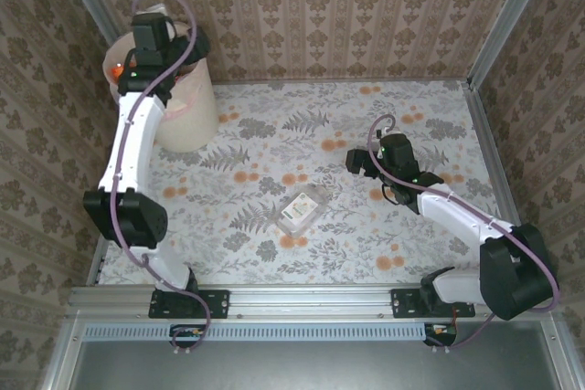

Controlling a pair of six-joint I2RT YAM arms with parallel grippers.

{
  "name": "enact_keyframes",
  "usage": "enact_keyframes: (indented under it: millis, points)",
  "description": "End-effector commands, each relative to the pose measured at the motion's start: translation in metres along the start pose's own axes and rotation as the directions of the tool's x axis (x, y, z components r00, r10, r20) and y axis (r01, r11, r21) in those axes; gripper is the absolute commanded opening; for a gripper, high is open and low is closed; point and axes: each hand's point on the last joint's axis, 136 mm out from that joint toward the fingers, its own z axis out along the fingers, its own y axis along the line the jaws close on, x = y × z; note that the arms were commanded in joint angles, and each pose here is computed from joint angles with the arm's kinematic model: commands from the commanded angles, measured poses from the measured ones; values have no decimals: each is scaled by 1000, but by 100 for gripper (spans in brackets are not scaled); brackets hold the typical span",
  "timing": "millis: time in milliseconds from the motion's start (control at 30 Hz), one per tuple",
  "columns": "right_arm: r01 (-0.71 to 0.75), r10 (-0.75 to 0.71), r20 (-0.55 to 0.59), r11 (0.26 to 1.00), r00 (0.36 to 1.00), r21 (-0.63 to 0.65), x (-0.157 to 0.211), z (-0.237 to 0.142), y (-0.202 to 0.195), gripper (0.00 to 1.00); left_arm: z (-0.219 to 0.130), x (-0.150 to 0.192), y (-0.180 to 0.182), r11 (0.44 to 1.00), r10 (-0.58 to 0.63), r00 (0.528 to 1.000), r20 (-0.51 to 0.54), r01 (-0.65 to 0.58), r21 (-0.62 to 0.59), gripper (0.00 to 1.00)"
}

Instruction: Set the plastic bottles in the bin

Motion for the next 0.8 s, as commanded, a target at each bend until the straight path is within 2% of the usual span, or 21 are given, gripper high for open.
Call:
enact_keyframes:
  millis: [0, 333, 467, 667, 767]
  points:
    - [-10, 10, 50, 1000, 999, 1, -10, -7, -1, 100, -20, 13, -29, 995, 93, 996, -15, -92, 47, 100]
    - [-36, 36, 75, 999, 997, -6, -13, -12, -1, 100, -29, 108, -101, 969, 196, 967, -164, -164, 186, 100]
    - [-37, 37, 76, 999, 996, -4, -11, -12, -2, 100, -32, 151, -121, 957, 260, 935, -240, -216, 196, 100]
    - [-39, 39, 76, 999, 996, -1, -9, -11, -3, 100, -33, 217, -136, 956, 244, 881, -404, -149, 253, 100]
    - [-36, 36, 76, 999, 996, -1, -9, -10, -4, 100, -39, 248, -142, 939, 284, 842, -458, -148, 310, 100]
